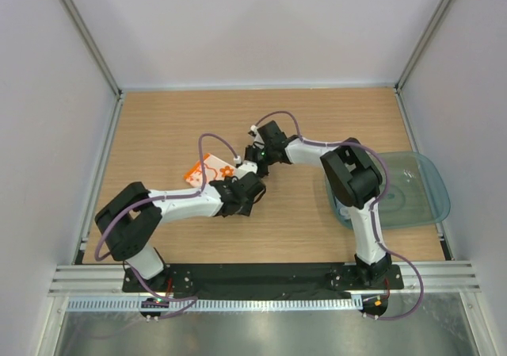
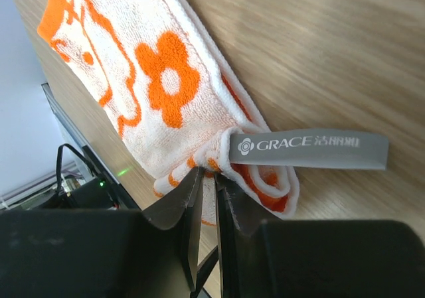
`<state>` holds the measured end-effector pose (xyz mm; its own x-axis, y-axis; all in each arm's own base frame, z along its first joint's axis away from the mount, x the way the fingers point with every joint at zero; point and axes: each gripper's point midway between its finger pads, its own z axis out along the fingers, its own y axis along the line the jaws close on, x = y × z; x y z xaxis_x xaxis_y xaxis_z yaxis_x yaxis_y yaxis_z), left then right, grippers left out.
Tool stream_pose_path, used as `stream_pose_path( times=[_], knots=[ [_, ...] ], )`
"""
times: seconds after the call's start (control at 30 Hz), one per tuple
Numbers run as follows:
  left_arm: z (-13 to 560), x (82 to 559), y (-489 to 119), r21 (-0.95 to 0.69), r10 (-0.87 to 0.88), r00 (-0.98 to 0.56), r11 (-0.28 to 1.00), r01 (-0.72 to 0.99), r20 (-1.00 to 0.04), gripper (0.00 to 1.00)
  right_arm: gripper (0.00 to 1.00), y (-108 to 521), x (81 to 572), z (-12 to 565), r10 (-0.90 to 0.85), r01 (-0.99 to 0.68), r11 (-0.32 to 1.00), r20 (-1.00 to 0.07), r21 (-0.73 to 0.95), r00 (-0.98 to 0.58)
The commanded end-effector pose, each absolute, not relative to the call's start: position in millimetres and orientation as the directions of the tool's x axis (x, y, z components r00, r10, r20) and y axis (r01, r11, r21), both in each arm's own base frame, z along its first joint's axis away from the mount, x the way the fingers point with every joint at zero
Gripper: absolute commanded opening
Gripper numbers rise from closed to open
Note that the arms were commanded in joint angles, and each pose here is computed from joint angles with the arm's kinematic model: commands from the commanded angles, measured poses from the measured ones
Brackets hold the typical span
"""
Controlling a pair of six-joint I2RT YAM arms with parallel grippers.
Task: Roll the towels
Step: Roll the towel
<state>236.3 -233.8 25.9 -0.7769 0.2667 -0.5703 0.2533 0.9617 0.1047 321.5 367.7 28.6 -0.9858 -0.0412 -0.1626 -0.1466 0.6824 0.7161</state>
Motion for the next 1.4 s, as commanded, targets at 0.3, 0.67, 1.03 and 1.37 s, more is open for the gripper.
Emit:
stream_pose_path(
  times=[0.3, 0.67, 1.03, 1.37],
  knots=[
    [7, 235, -218, 0.132, 0.258, -0.804, 0.966, 0.222, -0.536, 0.51, 0.21, 362, 367, 18, -0.033, -0.154, 0.728, -0.190, 0.668, -0.981],
    [-10, 240, -218, 0.094, 0.241, -0.854, 0.970, 0.223, -0.462, 0.01, 0.22, 363, 386, 17, -0.022, -0.146, 0.716, -0.186, 0.683, -0.982],
    [24, 227, -283, -0.244, 0.132, -0.903, 0.938, 0.248, -0.409, 0.00, 0.26, 271, 462, 89, 0.144, -0.102, 0.728, -0.297, 0.678, -0.944],
    [71, 232, -319, -0.641, -0.078, -0.956, 0.757, 0.128, -0.282, 0.00, 0.51, 234, 410, 161, 0.225, -0.114, 0.687, -0.359, 0.718, -0.906]
  ],
)
